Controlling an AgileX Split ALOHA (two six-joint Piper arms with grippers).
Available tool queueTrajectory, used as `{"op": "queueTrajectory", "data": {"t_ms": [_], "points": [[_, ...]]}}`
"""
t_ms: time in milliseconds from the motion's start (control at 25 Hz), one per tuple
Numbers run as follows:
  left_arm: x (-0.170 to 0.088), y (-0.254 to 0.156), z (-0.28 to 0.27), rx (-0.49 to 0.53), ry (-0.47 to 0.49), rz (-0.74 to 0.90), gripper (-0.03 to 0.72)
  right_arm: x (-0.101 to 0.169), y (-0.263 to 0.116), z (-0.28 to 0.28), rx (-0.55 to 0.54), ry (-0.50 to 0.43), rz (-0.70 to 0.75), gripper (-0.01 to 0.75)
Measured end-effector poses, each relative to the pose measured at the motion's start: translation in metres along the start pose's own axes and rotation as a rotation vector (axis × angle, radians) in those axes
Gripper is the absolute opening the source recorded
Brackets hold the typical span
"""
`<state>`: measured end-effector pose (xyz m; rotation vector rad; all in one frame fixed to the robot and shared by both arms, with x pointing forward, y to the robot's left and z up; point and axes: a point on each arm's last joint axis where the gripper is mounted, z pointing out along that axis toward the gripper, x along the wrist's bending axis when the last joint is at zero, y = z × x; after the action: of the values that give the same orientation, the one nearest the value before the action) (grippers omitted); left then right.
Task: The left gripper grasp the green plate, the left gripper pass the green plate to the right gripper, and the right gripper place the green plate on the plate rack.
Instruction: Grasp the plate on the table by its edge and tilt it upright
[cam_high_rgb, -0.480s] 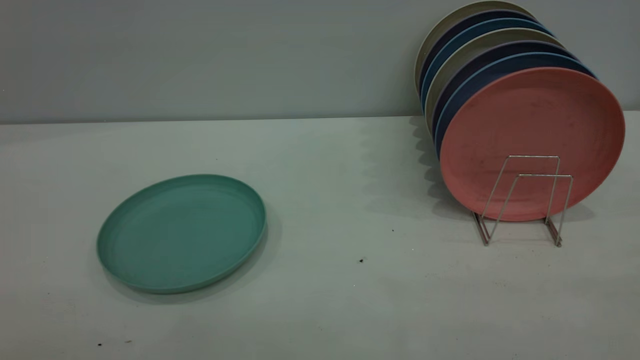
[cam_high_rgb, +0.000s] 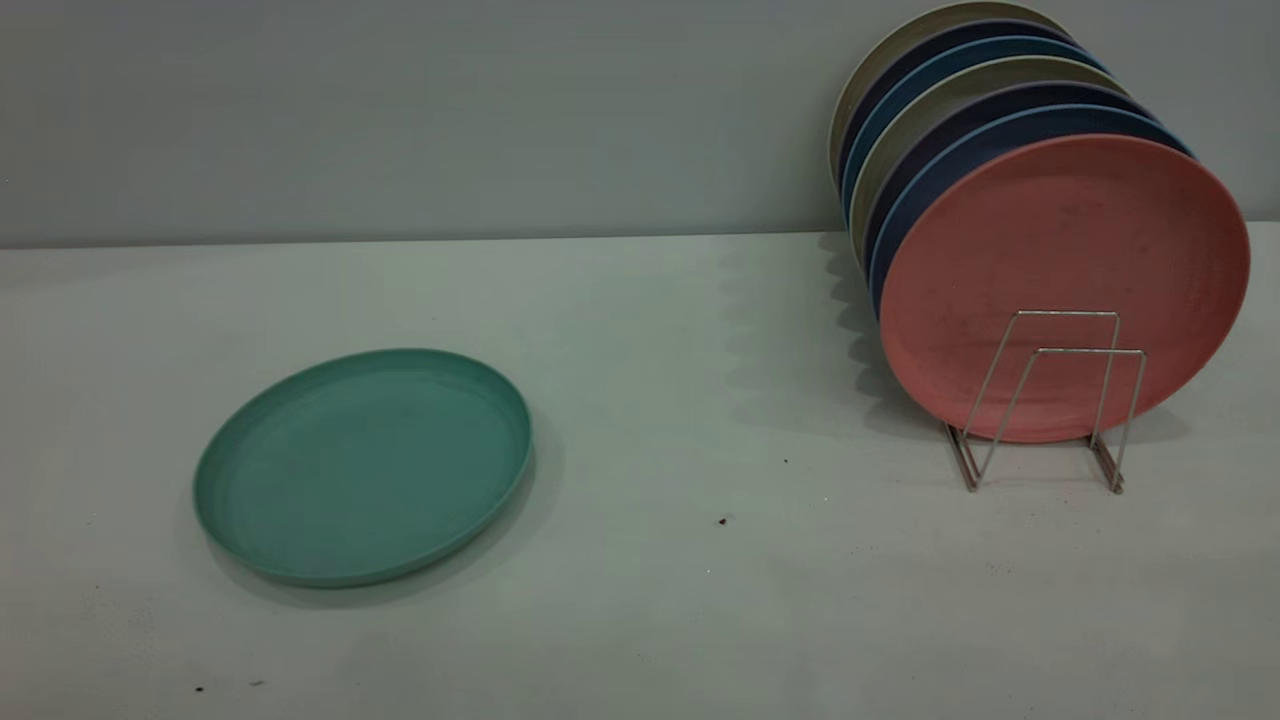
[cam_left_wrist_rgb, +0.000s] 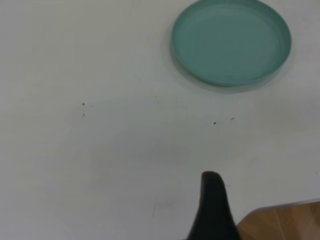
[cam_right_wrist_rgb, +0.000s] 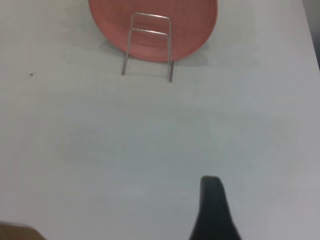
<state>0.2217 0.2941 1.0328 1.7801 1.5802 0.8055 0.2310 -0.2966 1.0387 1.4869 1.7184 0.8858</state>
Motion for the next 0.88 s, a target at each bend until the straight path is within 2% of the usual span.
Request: {"op": "queueTrajectory", "data": {"t_ms": [880], "points": [[-0.0019,0.0002,0.0,-0.003,-0.02,-0.005,0.568,0.0,0.0,0.0,0.0,0.0,0.0,0.547]]}}
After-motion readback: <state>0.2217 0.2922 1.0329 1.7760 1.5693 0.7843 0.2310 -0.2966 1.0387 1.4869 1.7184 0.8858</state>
